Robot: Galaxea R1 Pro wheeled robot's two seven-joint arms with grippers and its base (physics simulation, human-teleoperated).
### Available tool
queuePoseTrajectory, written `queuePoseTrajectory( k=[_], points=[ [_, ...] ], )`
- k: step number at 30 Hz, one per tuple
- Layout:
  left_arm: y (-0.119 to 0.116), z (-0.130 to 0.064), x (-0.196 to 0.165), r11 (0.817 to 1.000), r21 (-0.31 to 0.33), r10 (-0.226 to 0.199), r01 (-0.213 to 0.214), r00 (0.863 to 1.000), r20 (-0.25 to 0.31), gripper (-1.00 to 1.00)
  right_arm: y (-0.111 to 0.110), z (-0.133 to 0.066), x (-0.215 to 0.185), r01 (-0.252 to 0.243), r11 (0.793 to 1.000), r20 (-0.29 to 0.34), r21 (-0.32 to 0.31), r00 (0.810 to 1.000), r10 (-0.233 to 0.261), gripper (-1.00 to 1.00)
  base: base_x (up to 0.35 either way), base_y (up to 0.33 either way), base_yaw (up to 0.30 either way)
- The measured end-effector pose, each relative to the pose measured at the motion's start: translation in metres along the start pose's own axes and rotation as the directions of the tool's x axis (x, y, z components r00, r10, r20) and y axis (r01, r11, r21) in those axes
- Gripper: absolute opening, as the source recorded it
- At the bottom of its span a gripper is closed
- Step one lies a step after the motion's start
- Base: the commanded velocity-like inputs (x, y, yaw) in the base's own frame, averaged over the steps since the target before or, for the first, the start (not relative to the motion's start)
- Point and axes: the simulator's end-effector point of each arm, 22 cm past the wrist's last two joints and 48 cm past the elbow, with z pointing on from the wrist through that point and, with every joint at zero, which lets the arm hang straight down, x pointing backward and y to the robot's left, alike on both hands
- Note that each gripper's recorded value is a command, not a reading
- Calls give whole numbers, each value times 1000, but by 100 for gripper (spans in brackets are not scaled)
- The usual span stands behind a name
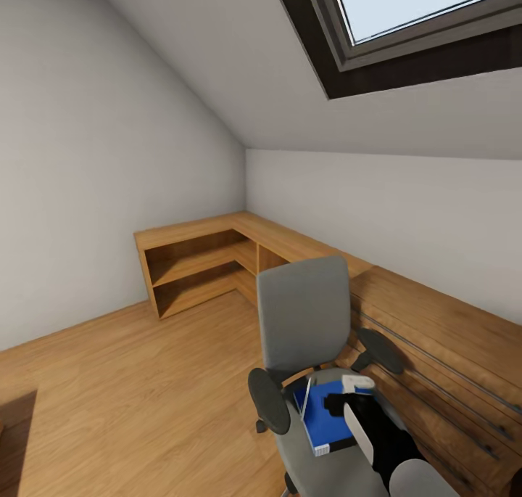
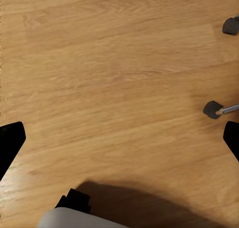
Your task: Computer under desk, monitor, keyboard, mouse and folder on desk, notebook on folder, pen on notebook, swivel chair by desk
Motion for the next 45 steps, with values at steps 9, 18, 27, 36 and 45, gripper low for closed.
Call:
queuePoseTrajectory(
  k=[9,18,27,36,45],
  points=[
    [1,0,0,1000,-3,-2,2,1000,1,100,-12,-8,-5,-30,997,-27,76,999,32,100,0,0,0],
    [1,0,0,1000,-3,-2,2,1000,1,100,-4,-20,-21,-28,998,-34,63,999,30,100,0,0,0],
    [1,0,0,1000,-3,-3,3,1000,1,100,7,-35,-34,-20,999,-64,36,998,22,100,0,0,0],
    [0,0,0,1000,-2,-3,3,1000,0,100,9,-38,-35,-30,999,-73,24,997,31,100,0,0,0],
    [1,0,0,1000,-3,-2,2,1000,1,100,8,-38,-36,-34,999,-73,23,997,35,100,0,0,0]
  ],
)
